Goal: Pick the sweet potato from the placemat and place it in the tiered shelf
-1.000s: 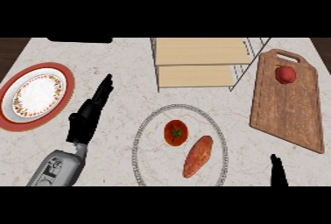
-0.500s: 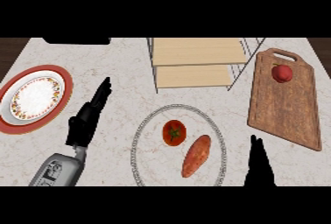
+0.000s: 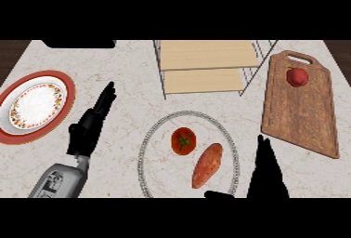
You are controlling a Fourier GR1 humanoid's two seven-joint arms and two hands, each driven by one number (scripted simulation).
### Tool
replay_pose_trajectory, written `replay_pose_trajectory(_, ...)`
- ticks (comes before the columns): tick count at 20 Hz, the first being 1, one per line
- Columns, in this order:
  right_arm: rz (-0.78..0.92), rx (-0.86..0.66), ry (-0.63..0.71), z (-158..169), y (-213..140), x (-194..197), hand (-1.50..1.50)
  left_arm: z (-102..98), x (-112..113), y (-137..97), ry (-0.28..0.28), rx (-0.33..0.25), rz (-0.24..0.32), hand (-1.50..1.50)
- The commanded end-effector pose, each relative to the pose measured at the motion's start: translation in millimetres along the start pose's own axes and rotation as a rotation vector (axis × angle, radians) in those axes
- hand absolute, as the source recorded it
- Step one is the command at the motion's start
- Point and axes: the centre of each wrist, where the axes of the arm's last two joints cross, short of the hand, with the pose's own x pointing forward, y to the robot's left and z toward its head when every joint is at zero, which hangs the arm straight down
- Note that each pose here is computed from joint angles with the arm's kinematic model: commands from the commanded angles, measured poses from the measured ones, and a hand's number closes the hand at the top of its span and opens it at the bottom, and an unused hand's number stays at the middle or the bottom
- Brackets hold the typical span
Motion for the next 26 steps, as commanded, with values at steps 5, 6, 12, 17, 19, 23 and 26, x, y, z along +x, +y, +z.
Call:
replay_pose_trajectory(5,0.009,0.031,0.225,-6.9,9.0,9.6,-1.5,-1.7,3.5,-9.5,0.012,-0.004,0.007,0.0)
replay_pose_trajectory(6,0.009,0.033,0.226,-9.9,7.2,11.5,-1.5,-8.2,5.7,-2.8,-0.004,0.019,0.0,0.0)
replay_pose_trajectory(12,0.04,0.046,0.258,-18.2,9.2,9.8,-1.5,-3.3,5.8,0.7,0.005,0.007,0.008,0.0)
replay_pose_trajectory(17,0.058,0.043,0.275,-34.1,22.6,14.9,-1.5,1.5,-3.4,-7.0,0.012,-0.003,0.008,0.0)
replay_pose_trajectory(19,0.073,0.045,0.271,-26.8,31.2,9.2,-1.5,1.6,-0.7,13.9,0.011,-0.011,0.006,0.0)
replay_pose_trajectory(23,0.071,0.052,0.294,-33.3,33.8,8.2,-1.5,-7.1,8.7,-2.1,0.006,0.011,-0.007,0.0)
replay_pose_trajectory(26,0.088,0.066,0.318,-29.9,41.4,-0.6,-1.5,10.0,-6.3,-3.7,0.02,0.002,-0.001,0.0)
